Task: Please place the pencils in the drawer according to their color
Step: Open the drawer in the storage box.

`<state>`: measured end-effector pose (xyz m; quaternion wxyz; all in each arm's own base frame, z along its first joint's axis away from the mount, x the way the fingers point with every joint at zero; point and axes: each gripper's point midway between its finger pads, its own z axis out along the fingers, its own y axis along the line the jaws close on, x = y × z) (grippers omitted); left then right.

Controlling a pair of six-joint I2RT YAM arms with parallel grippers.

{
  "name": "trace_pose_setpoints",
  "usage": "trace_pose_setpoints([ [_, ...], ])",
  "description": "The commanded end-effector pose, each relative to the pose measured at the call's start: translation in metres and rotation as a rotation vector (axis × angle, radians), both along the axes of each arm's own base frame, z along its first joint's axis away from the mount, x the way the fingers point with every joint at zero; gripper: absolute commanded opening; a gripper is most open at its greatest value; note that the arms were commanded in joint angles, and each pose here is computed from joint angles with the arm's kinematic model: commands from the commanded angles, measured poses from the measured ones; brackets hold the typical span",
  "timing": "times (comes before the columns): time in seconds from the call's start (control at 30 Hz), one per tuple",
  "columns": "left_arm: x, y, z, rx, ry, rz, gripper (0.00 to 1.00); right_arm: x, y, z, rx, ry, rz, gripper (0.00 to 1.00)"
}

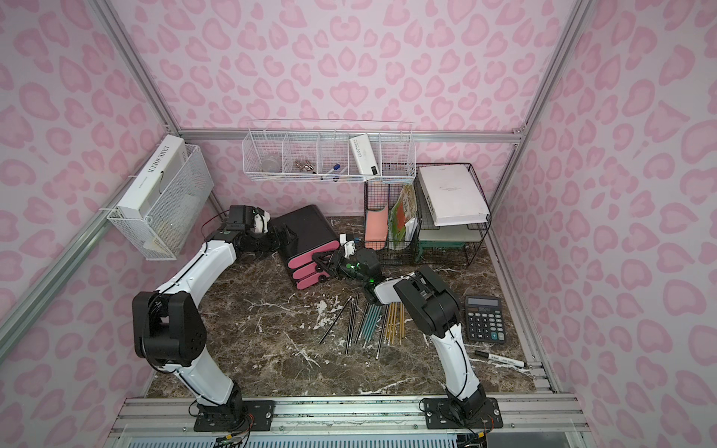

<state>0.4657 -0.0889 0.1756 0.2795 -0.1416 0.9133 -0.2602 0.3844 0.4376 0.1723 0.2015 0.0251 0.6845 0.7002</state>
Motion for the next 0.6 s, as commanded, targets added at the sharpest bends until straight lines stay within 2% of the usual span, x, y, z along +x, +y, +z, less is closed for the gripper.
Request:
trace_pose_setpoints([
  [0.0,-0.025,0.007,-0.031,0.061,0.142,0.000,0.96,-0.002,0.000,0.010,0.028,-0.028,0.001,0.31],
  [0.3,-0.025,0.007,-0.033,0.057,0.145,0.002,0.96,-0.015,-0.007,0.018,0.040,-0.032,0.009,0.23],
  [0.57,-0.024,0.006,-0.032,0.053,0.141,0.003,0.95,-0.038,-0.024,0.017,0.039,-0.018,0.015,0.23],
])
